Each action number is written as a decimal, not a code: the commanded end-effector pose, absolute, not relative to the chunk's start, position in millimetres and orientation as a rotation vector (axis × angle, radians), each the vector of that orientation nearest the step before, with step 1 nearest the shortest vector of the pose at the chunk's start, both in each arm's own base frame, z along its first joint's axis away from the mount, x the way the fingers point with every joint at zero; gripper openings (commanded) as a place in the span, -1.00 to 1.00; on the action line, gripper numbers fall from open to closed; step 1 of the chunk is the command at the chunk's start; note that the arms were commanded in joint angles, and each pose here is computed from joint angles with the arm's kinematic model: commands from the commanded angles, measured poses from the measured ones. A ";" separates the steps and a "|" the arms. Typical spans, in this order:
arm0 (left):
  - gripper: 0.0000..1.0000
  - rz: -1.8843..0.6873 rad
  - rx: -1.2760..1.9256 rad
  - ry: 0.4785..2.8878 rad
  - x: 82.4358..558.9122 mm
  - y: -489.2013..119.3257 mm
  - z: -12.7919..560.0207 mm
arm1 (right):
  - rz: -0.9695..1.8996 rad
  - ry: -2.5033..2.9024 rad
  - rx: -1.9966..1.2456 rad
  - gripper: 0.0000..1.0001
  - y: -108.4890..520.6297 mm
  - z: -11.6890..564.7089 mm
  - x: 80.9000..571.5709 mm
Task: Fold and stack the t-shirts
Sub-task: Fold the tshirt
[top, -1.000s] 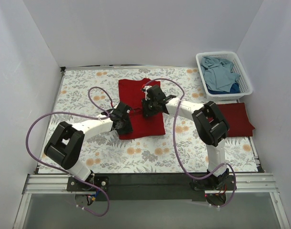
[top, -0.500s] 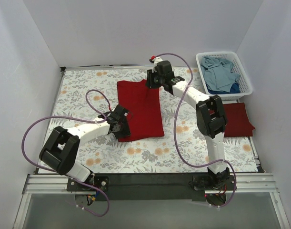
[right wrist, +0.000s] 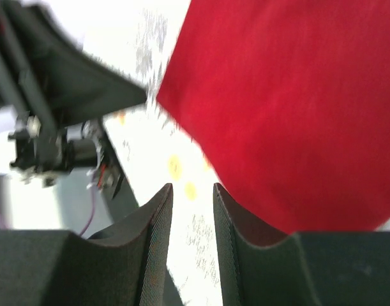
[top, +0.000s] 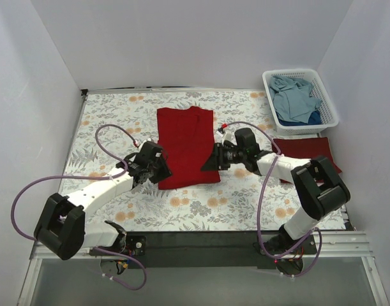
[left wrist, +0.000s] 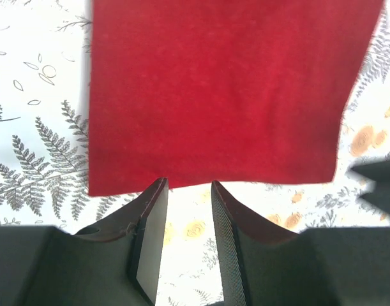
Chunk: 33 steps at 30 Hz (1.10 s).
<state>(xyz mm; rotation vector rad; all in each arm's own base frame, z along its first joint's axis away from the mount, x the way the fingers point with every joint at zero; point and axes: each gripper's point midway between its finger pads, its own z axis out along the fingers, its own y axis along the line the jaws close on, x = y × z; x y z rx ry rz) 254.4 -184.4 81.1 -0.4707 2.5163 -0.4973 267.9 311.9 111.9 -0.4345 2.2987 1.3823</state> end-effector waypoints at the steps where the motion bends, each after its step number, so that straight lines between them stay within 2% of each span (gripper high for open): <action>1: -0.37 -0.511 -0.583 2.555 248.7 -176.5 57.0 | 1.583 2.185 -0.439 -0.25 313.4 129.6 245.1; 6: -0.41 -0.474 -0.717 2.728 220.7 -165.2 11.8 | 1.524 2.398 -0.246 -0.27 274.2 51.2 219.8; 10: -0.41 -0.430 -0.813 2.799 209.2 -151.3 -2.0 | 1.475 2.510 -0.035 -0.30 238.0 15.3 211.0; 14: -0.42 -0.428 -0.807 2.818 204.6 -148.0 3.4 | 1.535 2.467 -0.053 -0.32 235.8 32.1 204.2; 17: -0.41 -0.467 -0.773 2.750 211.2 -147.5 25.0 | 1.573 2.361 -0.119 -0.31 242.7 67.8 208.9; 21: -0.37 -0.530 -0.718 2.639 225.7 -149.6 57.1 | 1.634 2.247 -0.254 -0.30 272.2 114.6 218.5; 26: -0.35 -0.511 -0.721 2.564 234.7 -143.5 74.9 | 1.701 2.164 -0.441 -0.28 346.8 156.0 225.8; 32: -0.34 -0.495 -0.743 2.535 231.4 -137.1 76.8 | 1.775 2.225 -0.421 -0.27 406.9 124.8 227.9; 33: -0.34 -0.494 -0.741 2.536 230.5 -136.6 76.6 | 1.775 2.284 -0.385 -0.27 411.8 103.6 229.9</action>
